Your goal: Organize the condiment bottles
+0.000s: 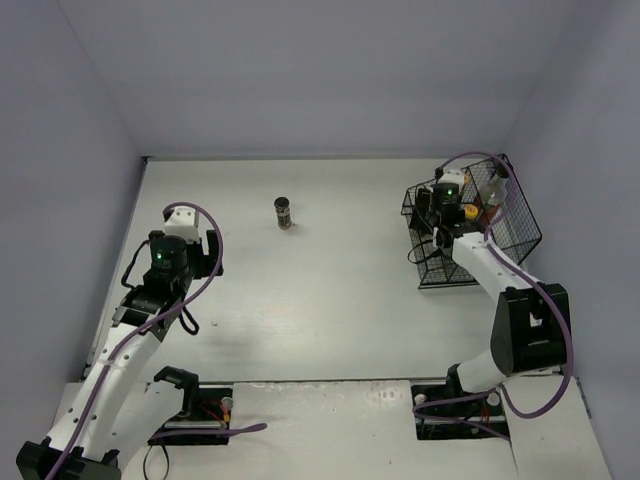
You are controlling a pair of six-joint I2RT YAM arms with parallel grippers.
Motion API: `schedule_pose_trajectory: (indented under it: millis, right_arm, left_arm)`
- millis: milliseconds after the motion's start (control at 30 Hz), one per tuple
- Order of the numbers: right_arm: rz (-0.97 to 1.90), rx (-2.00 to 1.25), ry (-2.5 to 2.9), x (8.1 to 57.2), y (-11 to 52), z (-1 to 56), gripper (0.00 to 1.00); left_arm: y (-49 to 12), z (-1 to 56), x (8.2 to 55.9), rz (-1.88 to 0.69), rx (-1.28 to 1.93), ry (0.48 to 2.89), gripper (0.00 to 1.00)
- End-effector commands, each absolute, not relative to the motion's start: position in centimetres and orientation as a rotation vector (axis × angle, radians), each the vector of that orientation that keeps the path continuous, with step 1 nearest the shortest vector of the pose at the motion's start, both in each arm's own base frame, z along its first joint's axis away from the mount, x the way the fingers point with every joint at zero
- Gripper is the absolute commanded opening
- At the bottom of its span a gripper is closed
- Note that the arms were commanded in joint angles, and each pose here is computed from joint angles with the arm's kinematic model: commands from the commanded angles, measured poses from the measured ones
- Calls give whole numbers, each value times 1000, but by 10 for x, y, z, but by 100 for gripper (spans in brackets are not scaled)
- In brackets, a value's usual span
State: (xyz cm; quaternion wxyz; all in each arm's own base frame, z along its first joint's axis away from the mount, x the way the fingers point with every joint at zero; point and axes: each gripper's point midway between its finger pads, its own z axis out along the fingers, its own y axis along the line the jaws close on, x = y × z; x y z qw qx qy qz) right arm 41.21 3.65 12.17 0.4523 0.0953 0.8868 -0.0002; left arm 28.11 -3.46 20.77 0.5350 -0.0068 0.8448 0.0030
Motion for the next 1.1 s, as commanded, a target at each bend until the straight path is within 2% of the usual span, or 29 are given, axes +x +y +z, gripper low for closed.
schedule_pose_trajectory:
  millis: [0,100,533,633,833,1067]
  right_arm:
    - [11,246,2116,425,35,147,48]
    - [14,242,2094,422,34,160,59]
    - [124,142,2010,415,60,226,75]
    - [140,102,1958,415,71,256,83]
    - [275,-126,1908,413,138,290,93]
    - [477,-394,1879,419,233,280,99]
  left_arm:
    - [-39,225,290,-15,-17,1948,77]
    - [-39,226,290,-17,-16,1945,77]
    - [-38,227,289,-16,-18,1944,77]
    - [-38,227,289,-14,-19,1943,77]
    - [-37,227,289,-11,-19,1943,77]
    - [-37,226,289,-9,-20,1944,77]
